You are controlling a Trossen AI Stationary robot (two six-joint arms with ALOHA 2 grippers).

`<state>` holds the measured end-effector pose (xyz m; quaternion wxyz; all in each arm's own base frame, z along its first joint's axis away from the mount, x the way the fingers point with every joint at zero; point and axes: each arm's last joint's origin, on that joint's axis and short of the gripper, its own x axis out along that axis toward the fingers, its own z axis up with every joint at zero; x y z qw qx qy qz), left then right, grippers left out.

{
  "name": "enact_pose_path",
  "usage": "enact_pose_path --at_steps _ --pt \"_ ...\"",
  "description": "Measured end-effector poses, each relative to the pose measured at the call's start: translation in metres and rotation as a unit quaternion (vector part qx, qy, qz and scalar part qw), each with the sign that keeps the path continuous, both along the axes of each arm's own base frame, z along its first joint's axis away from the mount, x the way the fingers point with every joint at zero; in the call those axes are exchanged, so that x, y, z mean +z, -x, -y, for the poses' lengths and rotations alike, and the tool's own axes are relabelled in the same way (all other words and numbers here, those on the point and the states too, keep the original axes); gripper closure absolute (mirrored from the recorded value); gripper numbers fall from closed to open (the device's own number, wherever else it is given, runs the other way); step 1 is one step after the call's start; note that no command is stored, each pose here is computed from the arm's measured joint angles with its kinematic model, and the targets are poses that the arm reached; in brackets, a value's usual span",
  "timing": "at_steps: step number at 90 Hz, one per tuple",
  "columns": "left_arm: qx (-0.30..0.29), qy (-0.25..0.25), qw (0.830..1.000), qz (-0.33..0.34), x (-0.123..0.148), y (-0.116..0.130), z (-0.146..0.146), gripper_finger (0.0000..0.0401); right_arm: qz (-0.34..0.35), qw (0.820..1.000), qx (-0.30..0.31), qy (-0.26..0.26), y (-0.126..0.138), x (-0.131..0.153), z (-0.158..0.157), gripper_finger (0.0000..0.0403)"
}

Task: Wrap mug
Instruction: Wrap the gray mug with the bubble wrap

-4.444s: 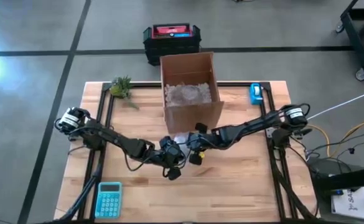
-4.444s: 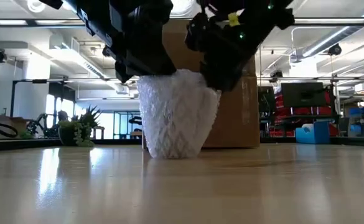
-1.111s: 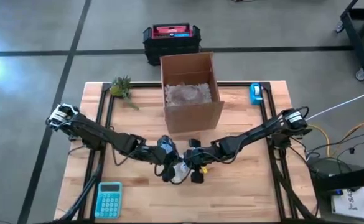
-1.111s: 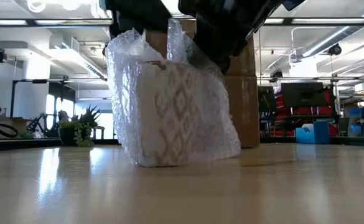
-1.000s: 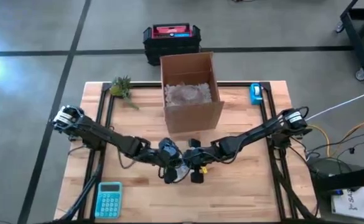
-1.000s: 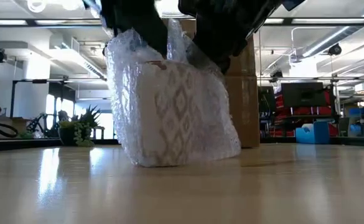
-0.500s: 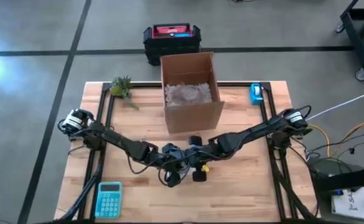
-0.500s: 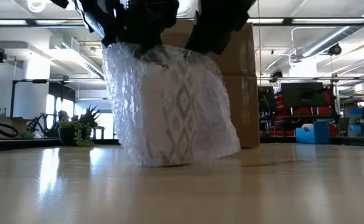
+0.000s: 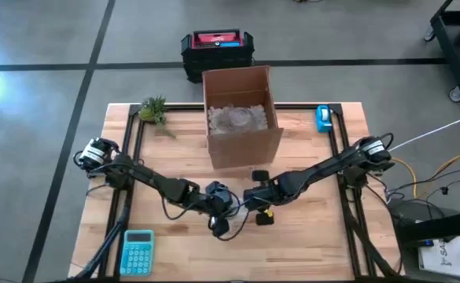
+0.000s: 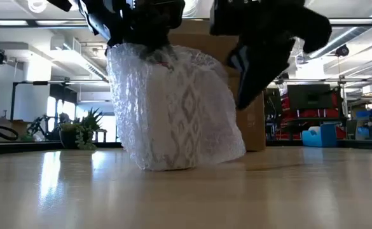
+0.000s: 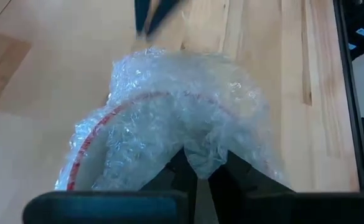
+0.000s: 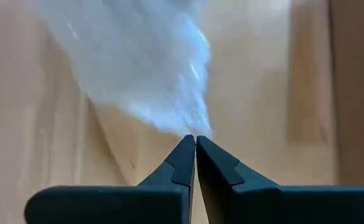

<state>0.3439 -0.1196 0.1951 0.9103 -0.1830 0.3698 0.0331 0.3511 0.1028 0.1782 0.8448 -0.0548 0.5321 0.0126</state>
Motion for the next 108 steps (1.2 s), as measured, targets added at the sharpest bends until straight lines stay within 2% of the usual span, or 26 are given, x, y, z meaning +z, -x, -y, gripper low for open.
enact_pose_path --at_steps 8,15,77,108 --pt "0.0 0.001 1.0 0.002 0.0 0.0 0.0 0.038 0.049 0.998 0.02 -0.03 -0.007 0.005 -0.007 0.0401" --pt "-0.001 0.002 1.0 0.002 0.0 0.0 0.0 0.038 0.068 0.996 0.038 -0.037 -0.01 0.011 -0.012 0.0401" --pt "-0.004 0.003 1.0 0.001 -0.001 0.0 0.001 0.038 0.132 0.988 0.05 -0.056 -0.022 0.028 -0.021 0.0401" --pt "-0.003 0.006 1.0 -0.005 0.007 0.002 -0.001 0.038 0.098 0.993 0.042 -0.041 -0.032 -0.003 -0.022 0.0401"
